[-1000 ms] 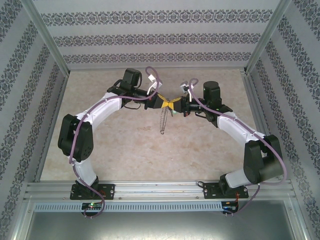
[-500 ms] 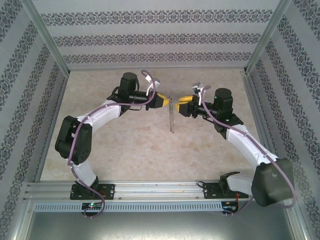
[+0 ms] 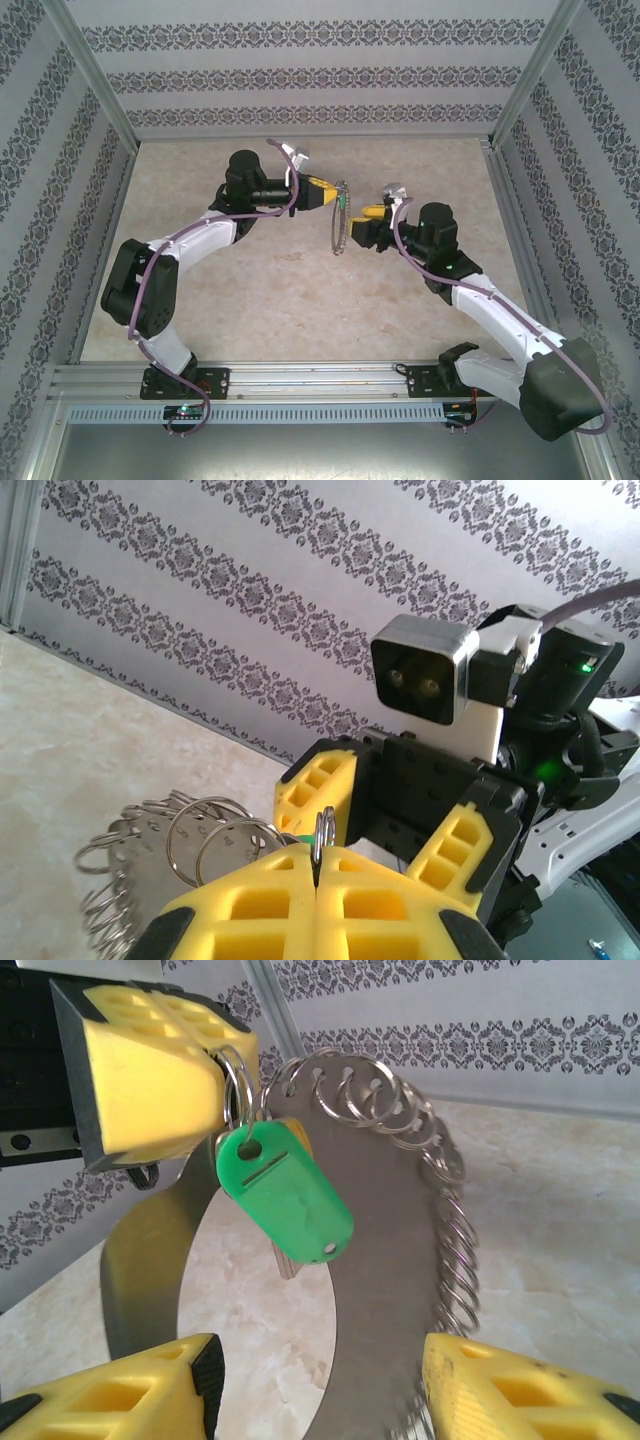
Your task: Put the keys on the keyring
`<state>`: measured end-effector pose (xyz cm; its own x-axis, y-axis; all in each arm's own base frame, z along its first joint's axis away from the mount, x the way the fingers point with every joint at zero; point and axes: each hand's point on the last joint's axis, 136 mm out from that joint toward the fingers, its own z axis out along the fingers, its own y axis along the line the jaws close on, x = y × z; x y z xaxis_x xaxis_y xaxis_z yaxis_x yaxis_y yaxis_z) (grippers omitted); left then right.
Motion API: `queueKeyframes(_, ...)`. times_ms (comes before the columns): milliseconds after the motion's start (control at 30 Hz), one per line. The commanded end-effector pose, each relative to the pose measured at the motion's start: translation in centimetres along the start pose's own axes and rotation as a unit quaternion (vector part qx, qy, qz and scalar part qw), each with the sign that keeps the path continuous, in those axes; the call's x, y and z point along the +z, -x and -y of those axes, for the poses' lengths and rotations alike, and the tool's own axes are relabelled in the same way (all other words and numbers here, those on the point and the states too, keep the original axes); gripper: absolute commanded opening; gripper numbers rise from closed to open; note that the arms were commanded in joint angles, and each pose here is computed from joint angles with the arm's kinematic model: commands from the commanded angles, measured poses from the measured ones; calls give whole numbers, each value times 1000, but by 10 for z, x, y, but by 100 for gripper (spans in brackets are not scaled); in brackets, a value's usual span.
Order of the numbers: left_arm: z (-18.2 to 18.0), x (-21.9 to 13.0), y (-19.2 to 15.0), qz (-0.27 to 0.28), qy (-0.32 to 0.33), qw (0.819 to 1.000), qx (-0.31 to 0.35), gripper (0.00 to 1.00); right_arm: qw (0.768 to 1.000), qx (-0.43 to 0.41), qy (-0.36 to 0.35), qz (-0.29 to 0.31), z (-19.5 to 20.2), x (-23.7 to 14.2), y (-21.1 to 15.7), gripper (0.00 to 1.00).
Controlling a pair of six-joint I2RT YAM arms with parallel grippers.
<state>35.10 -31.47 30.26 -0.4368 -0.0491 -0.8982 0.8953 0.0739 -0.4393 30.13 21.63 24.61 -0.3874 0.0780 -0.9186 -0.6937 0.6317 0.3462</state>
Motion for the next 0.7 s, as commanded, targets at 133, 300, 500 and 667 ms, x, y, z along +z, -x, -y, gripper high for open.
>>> queueKeyframes(133,27,-5,24,26,-21,998,43,0,999,-38,-20,23,-4,15,15,60)
queueKeyframes(300,24,-6,22,26,-7,999,41,0,998,-52,-20,22,-10,23,20,60)
queueKeyframes(500,21,-5,17,19,5,999,41,0,998,-61,-19,19,-12,33,24,61)
queueKeyframes(667,19,-3,13,14,11,999,41,0,997,-67,-24,19,-11,41,29,61)
